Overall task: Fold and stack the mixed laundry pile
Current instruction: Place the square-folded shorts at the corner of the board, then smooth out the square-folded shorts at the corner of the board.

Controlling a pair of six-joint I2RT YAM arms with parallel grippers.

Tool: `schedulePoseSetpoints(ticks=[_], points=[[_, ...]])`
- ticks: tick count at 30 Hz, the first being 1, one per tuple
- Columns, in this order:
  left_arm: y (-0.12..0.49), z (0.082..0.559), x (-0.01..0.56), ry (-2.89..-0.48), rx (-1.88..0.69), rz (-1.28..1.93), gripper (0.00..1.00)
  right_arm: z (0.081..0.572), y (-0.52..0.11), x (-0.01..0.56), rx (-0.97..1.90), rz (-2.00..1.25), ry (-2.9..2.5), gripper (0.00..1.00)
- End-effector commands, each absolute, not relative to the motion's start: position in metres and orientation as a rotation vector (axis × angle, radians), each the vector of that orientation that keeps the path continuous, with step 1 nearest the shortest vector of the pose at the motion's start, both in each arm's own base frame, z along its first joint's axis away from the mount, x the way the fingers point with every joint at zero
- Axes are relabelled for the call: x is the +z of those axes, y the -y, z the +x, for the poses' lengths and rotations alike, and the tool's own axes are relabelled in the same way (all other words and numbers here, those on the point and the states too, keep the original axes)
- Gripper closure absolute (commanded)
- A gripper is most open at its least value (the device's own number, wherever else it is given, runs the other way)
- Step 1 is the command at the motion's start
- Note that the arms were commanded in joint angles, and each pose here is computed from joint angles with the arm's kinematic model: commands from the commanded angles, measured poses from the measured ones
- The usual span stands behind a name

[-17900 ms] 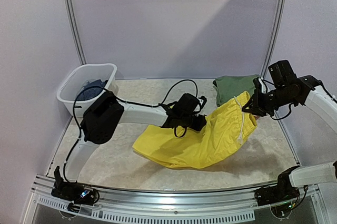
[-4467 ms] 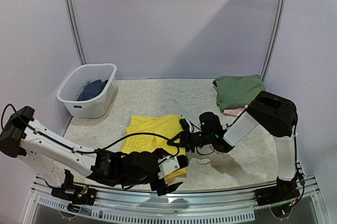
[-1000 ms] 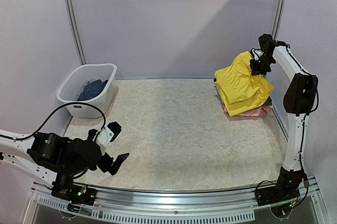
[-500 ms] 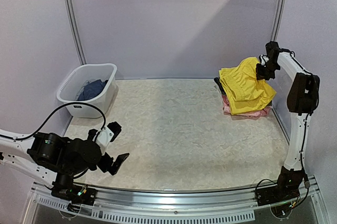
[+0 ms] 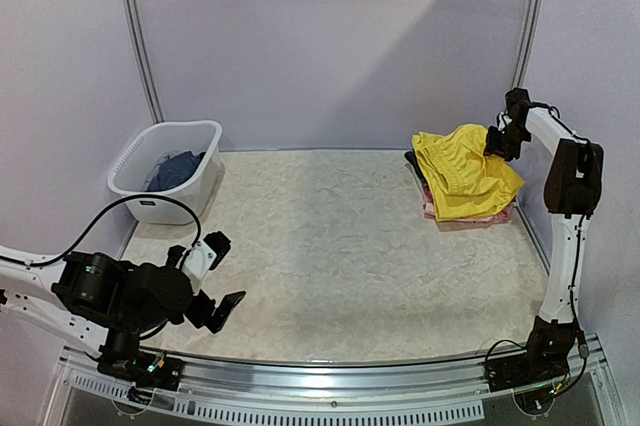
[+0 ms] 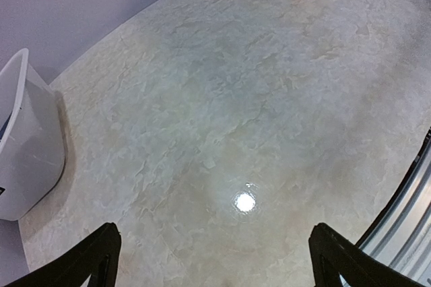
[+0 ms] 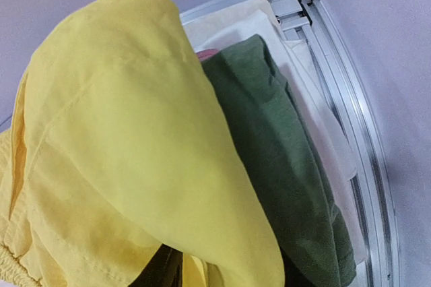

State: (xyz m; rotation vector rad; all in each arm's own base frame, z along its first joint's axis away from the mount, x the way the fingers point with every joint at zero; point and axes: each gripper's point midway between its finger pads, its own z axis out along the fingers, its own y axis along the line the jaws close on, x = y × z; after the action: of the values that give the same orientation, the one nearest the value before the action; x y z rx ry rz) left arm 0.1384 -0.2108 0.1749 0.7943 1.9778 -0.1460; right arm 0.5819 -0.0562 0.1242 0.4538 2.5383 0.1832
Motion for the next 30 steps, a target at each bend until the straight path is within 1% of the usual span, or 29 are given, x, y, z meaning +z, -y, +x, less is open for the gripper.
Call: schedulePoseSetpoints(ticks=[1, 3, 5, 9, 12, 16, 18, 22, 23, 28, 30], points=[[0.212, 0.136, 0.168, -1.983, -0.146, 0.817, 0.00, 0.586, 0.078, 0.127, 0.145, 0.575, -2.487, 0.57], [0.212, 0.136, 0.168, -1.982, -0.147, 0.816, 0.00, 0.588, 0.080, 0.140, 0.152, 0.592, -2.453, 0.47], [0.212, 0.136, 0.168, -1.984, -0.145, 0.815, 0.00, 0.590, 0.078, 0.153, 0.168, 0.583, -2.425, 0.39], [0.211, 0.136, 0.168, -1.984, -0.145, 0.810, 0.00, 0.588, 0.084, 0.192, 0.140, 0.591, -2.345, 0.21], [0.211, 0.137, 0.169, -1.983, -0.139, 0.807, 0.01, 0.588, 0.072, 0.212, 0.186, 0.559, -2.302, 0.19], [0.211, 0.138, 0.171, -1.976, -0.134, 0.799, 0.00, 0.590, 0.048, 0.227, 0.225, 0.470, -2.261, 0.24], [0.211, 0.138, 0.172, -1.974, -0.135, 0.798, 0.00, 0.593, 0.039, 0.226, 0.253, 0.439, -2.249, 0.30], [0.213, 0.139, 0.173, -1.971, -0.131, 0.801, 0.00, 0.602, 0.035, 0.215, 0.303, 0.446, -2.236, 0.51], [0.213, 0.139, 0.173, -1.972, -0.130, 0.801, 0.00, 0.606, 0.033, 0.208, 0.316, 0.444, -2.242, 0.55], [0.215, 0.139, 0.174, -1.973, -0.127, 0.797, 0.00, 0.626, 0.028, 0.188, 0.348, 0.402, -2.263, 0.67], [0.216, 0.140, 0.174, -1.970, -0.128, 0.792, 0.00, 0.635, 0.029, 0.174, 0.346, 0.391, -2.279, 0.70]])
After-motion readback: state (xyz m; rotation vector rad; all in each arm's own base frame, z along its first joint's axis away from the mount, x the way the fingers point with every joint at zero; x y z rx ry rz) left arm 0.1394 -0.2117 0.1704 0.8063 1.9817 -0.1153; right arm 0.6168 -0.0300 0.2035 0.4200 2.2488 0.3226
